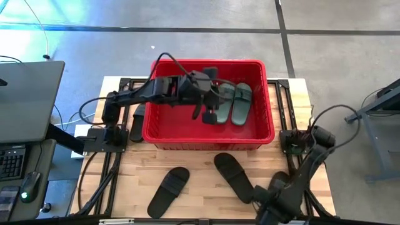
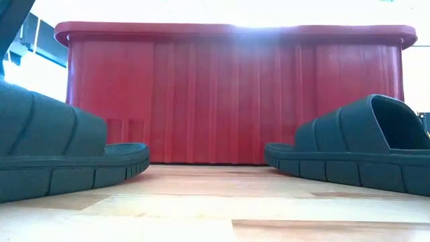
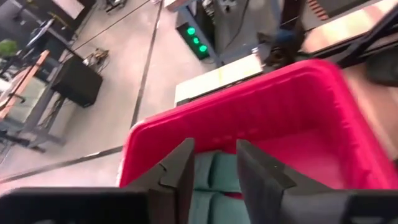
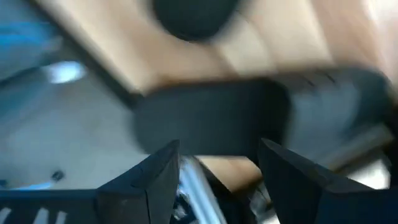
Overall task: Pick and place slides into bin
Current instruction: Put the black slide into the red container
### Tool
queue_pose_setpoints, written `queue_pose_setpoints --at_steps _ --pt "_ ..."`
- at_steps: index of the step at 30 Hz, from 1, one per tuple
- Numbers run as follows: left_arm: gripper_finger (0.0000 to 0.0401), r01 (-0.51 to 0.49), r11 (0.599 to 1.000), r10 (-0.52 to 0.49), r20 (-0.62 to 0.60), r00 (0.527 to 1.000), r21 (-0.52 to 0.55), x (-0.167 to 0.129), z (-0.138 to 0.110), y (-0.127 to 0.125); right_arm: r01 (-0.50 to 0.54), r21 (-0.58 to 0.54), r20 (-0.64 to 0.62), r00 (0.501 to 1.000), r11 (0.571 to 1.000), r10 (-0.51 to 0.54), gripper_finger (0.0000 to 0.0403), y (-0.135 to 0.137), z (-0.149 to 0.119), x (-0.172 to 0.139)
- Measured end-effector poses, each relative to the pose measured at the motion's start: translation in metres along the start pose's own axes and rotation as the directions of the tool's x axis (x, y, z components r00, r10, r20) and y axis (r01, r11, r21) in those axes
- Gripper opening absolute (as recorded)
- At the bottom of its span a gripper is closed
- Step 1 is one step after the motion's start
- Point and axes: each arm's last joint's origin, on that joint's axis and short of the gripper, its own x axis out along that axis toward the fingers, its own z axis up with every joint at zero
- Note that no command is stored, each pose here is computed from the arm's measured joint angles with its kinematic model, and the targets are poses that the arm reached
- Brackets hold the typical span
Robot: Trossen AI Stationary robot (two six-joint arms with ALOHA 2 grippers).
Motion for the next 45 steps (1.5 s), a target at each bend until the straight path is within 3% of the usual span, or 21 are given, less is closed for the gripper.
queue_pose_setpoints --at_steps 3,5,18,22,31,35,43,45 --pt "0.0129 0.028 0.999 -0.029 0.021 0.999 0.019 -0.005 0.007 -0.014 0.188 0.142 -0.055 0.982 0.972 -0.182 0.0206 -0.007 -0.002 0.012" --pt "0.0140 0.045 0.999 -0.046 0.031 0.998 0.026 -0.008 0.011 -0.021 0.260 0.172 -0.055 0.966 0.950 -0.254 0.0206 -0.009 -0.004 0.018" --pt "0.0139 0.128 0.991 -0.131 0.083 0.988 0.037 -0.032 0.027 -0.057 0.362 0.178 -0.029 0.931 0.915 -0.363 0.0206 0.003 -0.004 0.052" --pt "0.0134 0.134 0.990 -0.137 0.109 0.985 0.038 -0.045 0.030 -0.058 0.408 0.187 0.004 0.909 0.893 -0.416 0.0206 0.003 -0.007 0.067" --pt "0.0134 0.147 0.988 -0.153 0.151 0.977 0.046 -0.074 0.034 -0.056 0.515 0.224 -0.070 0.855 0.827 -0.513 0.0200 -0.012 -0.009 0.089" --pt "0.0134 0.159 0.986 -0.165 0.139 0.976 0.056 -0.083 0.032 -0.055 0.510 0.223 -0.068 0.859 0.831 -0.508 0.0164 -0.011 -0.008 0.090" --pt "0.0134 0.152 0.987 -0.157 0.141 0.977 0.051 -0.101 0.029 -0.045 0.444 0.198 -0.059 0.895 0.874 -0.441 0.0020 -0.002 -0.013 0.086" --pt "0.0134 0.133 0.990 -0.139 0.144 0.980 0.046 -0.104 0.029 -0.043 0.416 0.185 -0.028 0.908 0.890 -0.419 0.0010 0.003 -0.015 0.075"
